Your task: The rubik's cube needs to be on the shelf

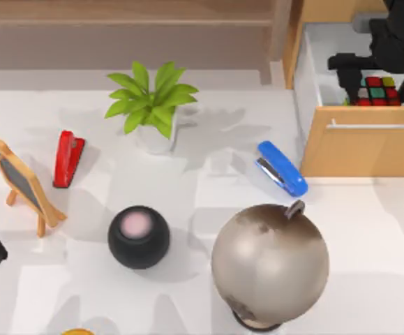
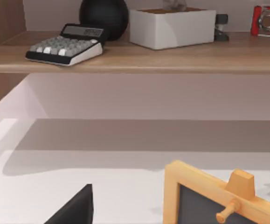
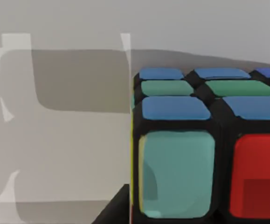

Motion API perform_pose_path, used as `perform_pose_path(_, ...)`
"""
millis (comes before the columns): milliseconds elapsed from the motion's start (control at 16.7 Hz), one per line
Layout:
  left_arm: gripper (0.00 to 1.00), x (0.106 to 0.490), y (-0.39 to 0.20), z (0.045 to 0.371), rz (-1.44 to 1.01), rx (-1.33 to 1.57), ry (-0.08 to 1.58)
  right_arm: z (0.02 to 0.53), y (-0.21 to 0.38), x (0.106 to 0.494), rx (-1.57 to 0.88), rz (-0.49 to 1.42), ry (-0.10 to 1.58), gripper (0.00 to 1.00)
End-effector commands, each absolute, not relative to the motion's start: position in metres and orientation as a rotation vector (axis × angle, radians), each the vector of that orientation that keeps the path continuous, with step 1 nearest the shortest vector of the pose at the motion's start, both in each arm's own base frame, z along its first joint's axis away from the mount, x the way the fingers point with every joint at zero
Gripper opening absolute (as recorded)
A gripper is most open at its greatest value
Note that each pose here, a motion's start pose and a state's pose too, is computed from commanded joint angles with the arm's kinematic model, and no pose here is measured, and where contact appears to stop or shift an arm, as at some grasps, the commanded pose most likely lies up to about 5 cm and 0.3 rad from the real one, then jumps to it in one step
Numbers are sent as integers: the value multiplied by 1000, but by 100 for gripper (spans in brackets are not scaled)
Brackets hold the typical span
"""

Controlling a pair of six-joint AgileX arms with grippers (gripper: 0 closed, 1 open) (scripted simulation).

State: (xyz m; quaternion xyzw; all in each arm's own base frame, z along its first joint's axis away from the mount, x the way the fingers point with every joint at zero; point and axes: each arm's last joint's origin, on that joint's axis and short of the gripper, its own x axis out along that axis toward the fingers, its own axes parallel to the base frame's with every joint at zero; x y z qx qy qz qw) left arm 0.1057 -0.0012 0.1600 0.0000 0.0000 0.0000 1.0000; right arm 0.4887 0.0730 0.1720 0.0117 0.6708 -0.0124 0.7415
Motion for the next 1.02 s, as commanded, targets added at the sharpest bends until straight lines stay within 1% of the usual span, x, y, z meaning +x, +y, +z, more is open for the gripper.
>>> perform_pose_path(180,100,106,-1,160,0,0,0,180,74,482,12,-51,1483,0)
perform_pose_path(300,100,106,-1,160,0,0,0,201,80,471,-8,-81,1474,0)
perform_pose_path(480,100,106,-1,160,0,0,0,251,99,451,-29,-87,1391,0)
perform_pose_path(660,100,106,-1,160,0,0,0,297,124,433,-18,-35,1273,0)
perform_pose_path(780,100,106,-1,160,0,0,0,317,132,427,2,5,1213,0)
perform_pose_path(900,100,106,-1,160,0,0,0,320,130,429,15,26,1204,0)
perform_pose_path(1020,100,106,-1,160,0,0,0,303,119,441,18,18,1259,0)
